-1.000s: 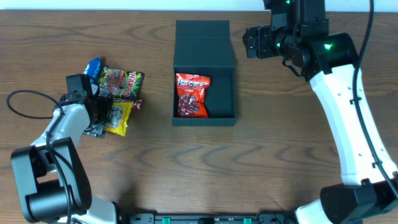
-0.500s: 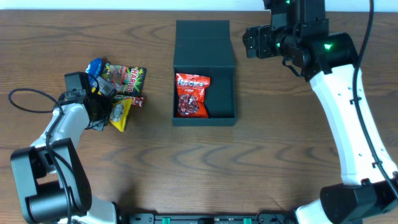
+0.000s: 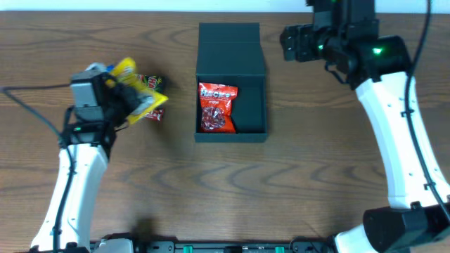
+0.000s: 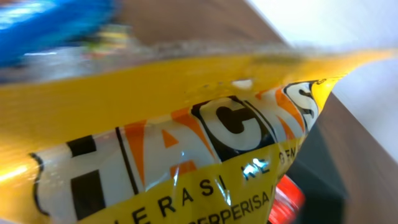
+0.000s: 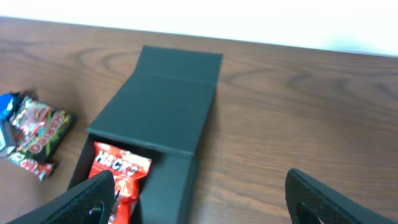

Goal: Pack container
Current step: 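Place the yellow bag into the box beside the red bag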

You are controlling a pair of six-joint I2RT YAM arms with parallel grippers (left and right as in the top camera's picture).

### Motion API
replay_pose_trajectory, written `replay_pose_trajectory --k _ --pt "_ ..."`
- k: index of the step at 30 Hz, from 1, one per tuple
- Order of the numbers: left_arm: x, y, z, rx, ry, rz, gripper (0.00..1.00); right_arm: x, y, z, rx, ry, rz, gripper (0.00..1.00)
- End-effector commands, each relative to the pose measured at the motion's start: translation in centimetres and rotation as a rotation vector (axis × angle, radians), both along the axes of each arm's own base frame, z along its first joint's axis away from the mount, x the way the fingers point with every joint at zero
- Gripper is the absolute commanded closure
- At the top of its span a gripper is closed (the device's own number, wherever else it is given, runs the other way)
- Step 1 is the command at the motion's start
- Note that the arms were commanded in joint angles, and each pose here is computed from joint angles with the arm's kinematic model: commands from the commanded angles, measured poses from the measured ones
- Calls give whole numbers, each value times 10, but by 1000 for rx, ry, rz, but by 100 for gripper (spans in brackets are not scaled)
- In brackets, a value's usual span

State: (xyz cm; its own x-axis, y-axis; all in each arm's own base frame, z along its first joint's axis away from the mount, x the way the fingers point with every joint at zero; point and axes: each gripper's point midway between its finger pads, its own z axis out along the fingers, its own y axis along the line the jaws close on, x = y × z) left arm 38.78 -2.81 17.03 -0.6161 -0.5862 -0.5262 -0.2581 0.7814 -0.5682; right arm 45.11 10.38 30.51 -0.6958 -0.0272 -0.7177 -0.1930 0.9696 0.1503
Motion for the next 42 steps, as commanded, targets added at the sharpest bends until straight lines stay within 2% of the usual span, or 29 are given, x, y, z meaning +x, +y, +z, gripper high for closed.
replay_pose_trajectory --k 1,4,7,11,14,18,23,29,39,40,41,42 --pt "-2 -65 8 -37 -69 -284 94 -6 -28 46 18 -107 -55 12" --pt "-2 -112 9 -51 -111 -433 94 -14 -47 61 33 -136 -81 12" --pt "-2 -153 8 -9 -111 -549 94 -24 -63 66 42 -133 -102 12" --pt "8 -188 0 91 -36 -612 94 -36 -81 58 36 -80 -146 12" --pt "19 -217 -5 116 25 -674 94 -43 -88 50 26 -36 -139 12" --pt "28 -240 -16 126 158 -659 94 -49 -95 44 24 -2 -157 13" --pt "22 -270 -45 126 302 -673 94 -53 -97 39 20 21 -160 11" --pt "19 -266 -78 92 427 -570 94 -54 -97 38 14 27 -155 9" --pt "13 -272 -95 56 481 -592 94 -55 -97 37 1 31 -143 7" --pt "13 -271 -95 55 490 -583 91 -55 -97 37 1 31 -143 6" --pt "12 -270 -96 56 500 -570 81 -55 -97 37 1 31 -143 6" --pt "11 -270 -97 55 503 -569 61 -55 -97 37 1 32 -143 6"
